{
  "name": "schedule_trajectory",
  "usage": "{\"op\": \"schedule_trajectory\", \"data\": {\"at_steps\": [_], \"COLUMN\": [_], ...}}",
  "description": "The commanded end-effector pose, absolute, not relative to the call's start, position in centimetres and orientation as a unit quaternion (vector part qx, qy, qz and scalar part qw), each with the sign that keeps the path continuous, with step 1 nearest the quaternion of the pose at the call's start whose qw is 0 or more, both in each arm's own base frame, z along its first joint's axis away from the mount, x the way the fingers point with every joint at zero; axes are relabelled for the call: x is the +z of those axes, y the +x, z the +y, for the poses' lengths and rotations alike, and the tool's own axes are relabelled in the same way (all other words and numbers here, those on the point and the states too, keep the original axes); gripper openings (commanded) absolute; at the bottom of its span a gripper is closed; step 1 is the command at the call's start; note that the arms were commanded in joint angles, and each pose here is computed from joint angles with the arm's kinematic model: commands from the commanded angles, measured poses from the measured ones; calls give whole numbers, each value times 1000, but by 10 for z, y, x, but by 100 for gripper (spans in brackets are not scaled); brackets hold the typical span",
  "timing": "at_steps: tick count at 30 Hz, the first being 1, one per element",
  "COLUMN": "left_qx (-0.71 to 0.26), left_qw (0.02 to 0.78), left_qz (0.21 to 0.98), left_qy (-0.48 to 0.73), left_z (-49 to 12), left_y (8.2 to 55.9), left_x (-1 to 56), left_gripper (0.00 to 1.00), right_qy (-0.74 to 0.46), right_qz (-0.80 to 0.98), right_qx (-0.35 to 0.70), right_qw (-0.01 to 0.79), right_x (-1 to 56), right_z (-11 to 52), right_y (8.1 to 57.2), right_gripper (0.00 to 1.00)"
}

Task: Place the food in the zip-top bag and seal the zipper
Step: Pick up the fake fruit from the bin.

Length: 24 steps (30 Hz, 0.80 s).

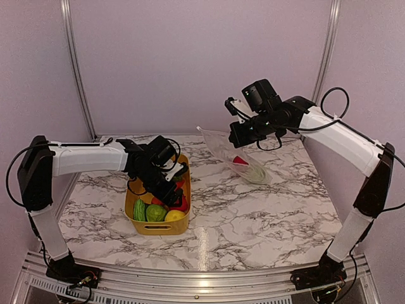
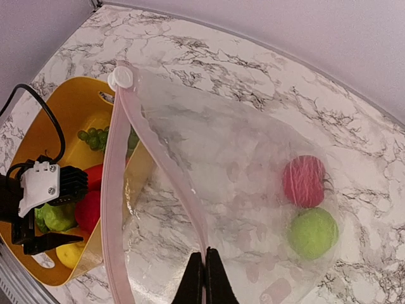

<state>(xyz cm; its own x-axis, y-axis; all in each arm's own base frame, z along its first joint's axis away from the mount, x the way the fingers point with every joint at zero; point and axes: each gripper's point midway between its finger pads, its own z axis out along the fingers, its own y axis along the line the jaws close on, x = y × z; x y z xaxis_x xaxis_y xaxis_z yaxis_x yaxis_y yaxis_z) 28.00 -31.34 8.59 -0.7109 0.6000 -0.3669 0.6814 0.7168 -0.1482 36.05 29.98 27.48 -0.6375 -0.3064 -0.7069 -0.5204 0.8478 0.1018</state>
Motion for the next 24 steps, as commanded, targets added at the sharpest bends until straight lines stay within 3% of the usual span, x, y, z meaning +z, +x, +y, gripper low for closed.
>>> {"op": "schedule_trajectory", "data": {"at_steps": [1,11,18,24], "left_qx": [-148,-155,-157,-134], "left_qw": [148,145,139,163], "left_qz": [911,907,908,912], "left_qy": [356,363,362,352], "left_z": [-320,-333,-333,-318], "left_y": [282,290,289,289], "left_x": [76,53,57,81], "left_gripper": [84,81,65,60], "right_qy": [-226,-227,-228,-228], "right_qz": [890,890,890,890], "right_qx": [161,166,165,161], "right_qw": [363,358,359,361], "right_x": [288,286,286,283], "right_z": [297,298,295,294], "right_y": [355,352,350,351], "right_gripper": [0,0,0,0]}}
